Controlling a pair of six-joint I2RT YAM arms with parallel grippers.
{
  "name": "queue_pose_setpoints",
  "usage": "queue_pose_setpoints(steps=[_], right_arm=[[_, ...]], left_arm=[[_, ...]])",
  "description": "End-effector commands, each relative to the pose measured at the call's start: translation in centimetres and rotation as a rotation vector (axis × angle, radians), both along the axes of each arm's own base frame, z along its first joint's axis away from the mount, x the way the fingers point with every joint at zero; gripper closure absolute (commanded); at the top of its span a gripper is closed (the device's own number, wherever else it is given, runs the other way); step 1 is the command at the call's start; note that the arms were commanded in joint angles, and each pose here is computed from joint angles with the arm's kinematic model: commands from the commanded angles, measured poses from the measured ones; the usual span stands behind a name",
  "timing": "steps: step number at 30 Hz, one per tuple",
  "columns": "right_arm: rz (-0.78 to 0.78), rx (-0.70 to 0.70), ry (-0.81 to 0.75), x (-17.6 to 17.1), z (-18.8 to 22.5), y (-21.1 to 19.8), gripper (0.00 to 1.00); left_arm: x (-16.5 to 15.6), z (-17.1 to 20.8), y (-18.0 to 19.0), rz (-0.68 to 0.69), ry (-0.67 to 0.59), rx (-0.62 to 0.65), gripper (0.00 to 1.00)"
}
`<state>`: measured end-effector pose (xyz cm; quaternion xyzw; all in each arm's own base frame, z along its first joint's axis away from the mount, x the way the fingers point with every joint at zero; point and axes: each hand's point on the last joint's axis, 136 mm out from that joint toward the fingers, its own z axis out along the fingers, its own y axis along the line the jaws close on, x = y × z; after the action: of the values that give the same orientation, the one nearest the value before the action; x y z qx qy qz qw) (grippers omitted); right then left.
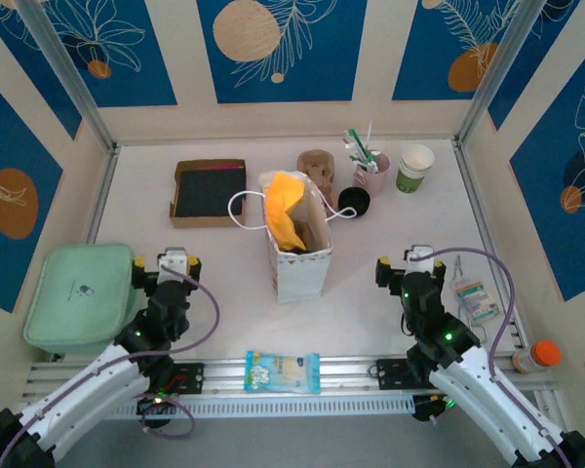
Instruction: Pack the takeout coffee
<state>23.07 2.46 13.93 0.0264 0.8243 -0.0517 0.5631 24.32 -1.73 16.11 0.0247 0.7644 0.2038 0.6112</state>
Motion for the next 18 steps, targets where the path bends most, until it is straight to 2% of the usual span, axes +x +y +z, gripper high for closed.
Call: queue_pose_setpoints(steps=[1,18], right_arm=[[-0.041,-0.023,-0.032,-0.12,0.26,-0.73,0.01],[-0.066,0.003,-0.023,0.26,-0.67,-1.59,0.01]], left_arm=[[-0.3,-0.84,-0.2,-0.018,0.008,-0.017,0.0],[0.12,-1.0,-0.35,-0.002,0.024,0.001,0.0]])
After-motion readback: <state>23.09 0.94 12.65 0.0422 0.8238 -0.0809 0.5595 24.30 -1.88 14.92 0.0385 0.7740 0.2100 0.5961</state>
